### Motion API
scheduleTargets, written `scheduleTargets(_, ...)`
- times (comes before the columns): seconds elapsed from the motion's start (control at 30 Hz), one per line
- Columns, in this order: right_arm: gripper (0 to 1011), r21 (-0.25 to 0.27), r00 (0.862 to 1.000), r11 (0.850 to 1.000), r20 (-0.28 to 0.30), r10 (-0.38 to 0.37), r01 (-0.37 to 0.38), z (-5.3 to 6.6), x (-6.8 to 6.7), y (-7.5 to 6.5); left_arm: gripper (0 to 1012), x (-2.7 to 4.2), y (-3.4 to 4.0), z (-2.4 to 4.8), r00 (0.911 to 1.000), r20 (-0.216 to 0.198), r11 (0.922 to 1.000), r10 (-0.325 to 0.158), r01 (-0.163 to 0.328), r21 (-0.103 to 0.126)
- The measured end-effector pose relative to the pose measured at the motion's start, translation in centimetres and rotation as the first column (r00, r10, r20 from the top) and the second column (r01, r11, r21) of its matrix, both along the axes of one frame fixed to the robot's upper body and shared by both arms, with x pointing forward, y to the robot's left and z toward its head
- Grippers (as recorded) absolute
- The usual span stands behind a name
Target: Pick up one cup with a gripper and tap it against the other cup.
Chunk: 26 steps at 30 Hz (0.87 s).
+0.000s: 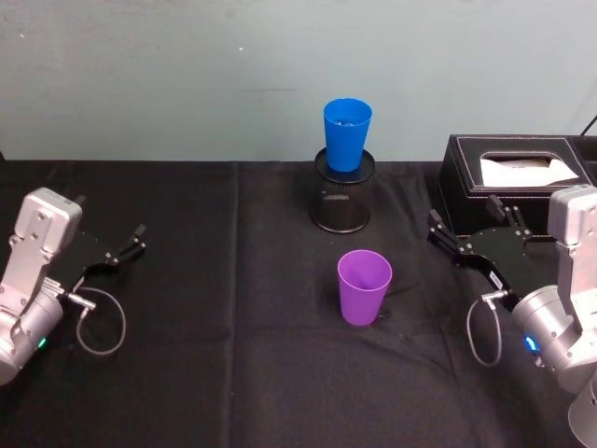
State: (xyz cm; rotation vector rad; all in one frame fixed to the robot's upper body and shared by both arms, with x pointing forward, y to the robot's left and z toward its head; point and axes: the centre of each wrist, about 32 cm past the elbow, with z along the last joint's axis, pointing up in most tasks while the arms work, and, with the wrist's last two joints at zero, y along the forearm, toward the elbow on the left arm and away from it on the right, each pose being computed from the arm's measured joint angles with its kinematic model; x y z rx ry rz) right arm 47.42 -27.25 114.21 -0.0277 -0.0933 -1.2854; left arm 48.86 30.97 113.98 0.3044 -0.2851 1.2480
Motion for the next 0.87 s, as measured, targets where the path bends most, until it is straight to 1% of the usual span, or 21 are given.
scheduleTargets(0.87,1003,0.000,1.000,1.000,0.001,-0.002,0.002,0.03,0.00,-0.01,1000,0.00,0.00,0.00,1.0000,0.000,1.0000,0.000,0.000,0.000)
